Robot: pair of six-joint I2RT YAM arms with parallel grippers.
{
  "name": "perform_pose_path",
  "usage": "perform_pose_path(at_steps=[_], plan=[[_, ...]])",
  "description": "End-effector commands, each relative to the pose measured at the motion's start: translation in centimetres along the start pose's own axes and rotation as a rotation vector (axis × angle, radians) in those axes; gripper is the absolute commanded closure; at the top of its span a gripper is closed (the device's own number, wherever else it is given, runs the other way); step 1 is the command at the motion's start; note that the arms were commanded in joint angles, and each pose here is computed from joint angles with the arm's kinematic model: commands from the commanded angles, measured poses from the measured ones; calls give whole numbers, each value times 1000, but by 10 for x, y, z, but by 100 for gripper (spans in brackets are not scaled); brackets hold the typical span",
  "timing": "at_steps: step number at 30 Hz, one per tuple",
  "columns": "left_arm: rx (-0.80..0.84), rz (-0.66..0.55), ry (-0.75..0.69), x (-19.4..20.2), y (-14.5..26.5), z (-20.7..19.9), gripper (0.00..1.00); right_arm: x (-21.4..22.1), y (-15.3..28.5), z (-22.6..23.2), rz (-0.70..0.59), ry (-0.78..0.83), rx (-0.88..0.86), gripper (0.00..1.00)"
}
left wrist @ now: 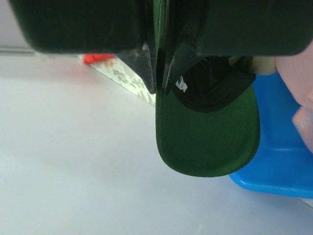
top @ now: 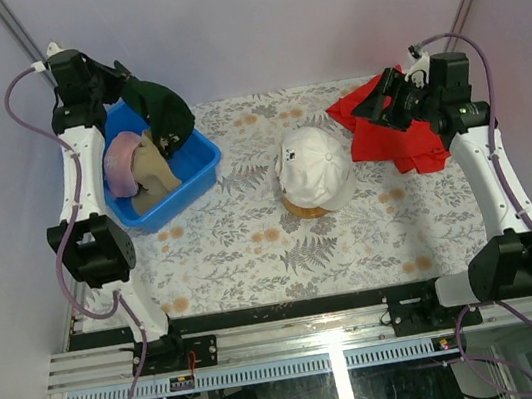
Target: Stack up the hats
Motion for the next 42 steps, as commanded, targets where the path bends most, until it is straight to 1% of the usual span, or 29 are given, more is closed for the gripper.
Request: perform_pose_path(at_steps=[1,6,8,10,13,18,22,25,27,28,30,32,35,39,42], plan=[[249,71,124,2,32,-46,100,-18,24,35,-138,97,-173,31],[396,193,214,17,58,-73,100,-31,47,65,-254,196,-338,30],[458,258,246,26,68,-85,100,-33,53,75,-277,231,-406,30],[539,335,274,34,81,-102,100,-34,55,82,-276,246,-475,29],[619,459,344,47,95,-121,100,-36,53,95,-263,279,-573,29],[784,670,453,72,122,-143,100,-49,45,104,-255,264,-628,26],[926,834,508,90,143,-153,100,-66,34,105,-233,237,-671,22],[1031,950,536,101,161,-156,100,-81,25,106,-221,207,-804,20],[1076,1013,553,107,170,-155,100,-94,25,102,-243,206,-894,19],[1081,1045,560,110,174,-155,100,-100,28,101,-262,223,-938,19],[1068,1112,544,118,183,-154,100,-110,31,101,-286,318,-1021,18],[993,1177,512,128,190,-153,100,-115,32,101,-278,405,-1057,15],[870,1242,458,142,199,-151,100,-117,30,100,-272,492,-1060,14],[667,1349,387,166,215,-144,100,-112,35,101,-275,557,-1066,13],[586,1414,368,169,230,-140,100,-106,38,101,-270,586,-1071,13]])
Point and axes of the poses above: each gripper's point midway between its finger pads, its own y axis back along the fingers, its own z axis along the line the jaws close on, x = y × z, the point moved 7 cm from there along y, back along the fingers, and after that the axes turned 14 degrees about y, right-handed, at the moved point
